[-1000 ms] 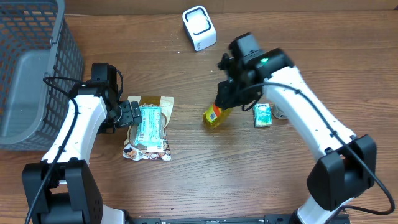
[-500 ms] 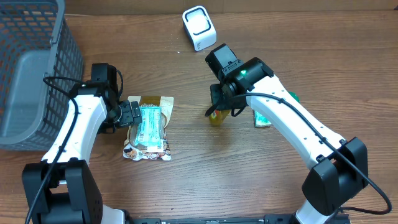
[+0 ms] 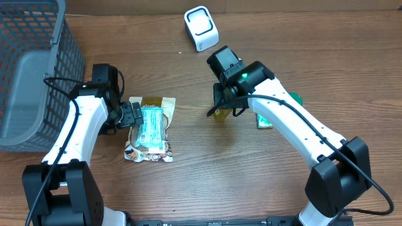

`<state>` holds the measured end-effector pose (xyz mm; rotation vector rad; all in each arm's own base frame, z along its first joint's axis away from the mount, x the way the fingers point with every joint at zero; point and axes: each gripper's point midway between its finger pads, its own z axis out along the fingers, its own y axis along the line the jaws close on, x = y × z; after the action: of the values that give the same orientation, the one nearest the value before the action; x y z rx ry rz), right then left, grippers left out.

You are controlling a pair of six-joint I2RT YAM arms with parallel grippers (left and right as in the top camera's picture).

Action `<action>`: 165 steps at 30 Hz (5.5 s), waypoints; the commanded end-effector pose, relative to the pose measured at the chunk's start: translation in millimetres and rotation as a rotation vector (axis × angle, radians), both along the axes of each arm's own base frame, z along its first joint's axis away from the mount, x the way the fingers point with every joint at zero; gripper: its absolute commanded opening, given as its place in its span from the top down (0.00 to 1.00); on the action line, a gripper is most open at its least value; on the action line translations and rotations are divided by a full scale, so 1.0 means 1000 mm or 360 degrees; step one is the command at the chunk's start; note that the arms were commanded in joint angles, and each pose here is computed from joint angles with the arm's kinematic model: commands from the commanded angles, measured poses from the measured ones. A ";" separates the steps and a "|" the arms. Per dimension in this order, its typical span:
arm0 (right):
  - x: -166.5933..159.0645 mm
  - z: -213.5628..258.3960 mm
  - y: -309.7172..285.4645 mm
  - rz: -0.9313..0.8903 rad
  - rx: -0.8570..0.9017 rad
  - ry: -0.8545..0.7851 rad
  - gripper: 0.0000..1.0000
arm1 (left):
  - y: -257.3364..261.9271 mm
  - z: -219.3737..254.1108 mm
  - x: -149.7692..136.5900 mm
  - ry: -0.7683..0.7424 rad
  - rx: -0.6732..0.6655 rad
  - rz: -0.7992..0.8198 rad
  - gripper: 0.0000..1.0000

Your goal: Scan the item barcode

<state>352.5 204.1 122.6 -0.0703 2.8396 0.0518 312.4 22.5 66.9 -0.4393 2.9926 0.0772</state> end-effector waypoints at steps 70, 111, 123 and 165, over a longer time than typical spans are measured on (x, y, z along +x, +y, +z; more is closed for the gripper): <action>0.248 0.090 0.086 0.1316 -0.1112 -0.1529 0.96 | -0.003 0.003 0.004 -0.0013 -0.0011 -0.0026 0.01; 0.278 0.083 0.073 0.0897 -0.0945 -0.1736 0.96 | -0.003 0.003 0.004 -0.0013 -0.0011 -0.0026 0.01; 0.250 0.179 0.047 0.0526 -0.0668 -0.1825 0.96 | -0.003 0.003 0.004 -0.0013 -0.0011 -0.0026 0.01; 0.072 0.005 -0.125 -0.0153 -0.0125 0.0037 0.91 | -0.003 0.003 0.004 -0.0013 -0.0011 -0.0026 0.00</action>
<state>423.1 82.0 121.5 0.0339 2.8873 -0.0898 312.4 22.4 66.9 -0.4392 2.9926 0.0767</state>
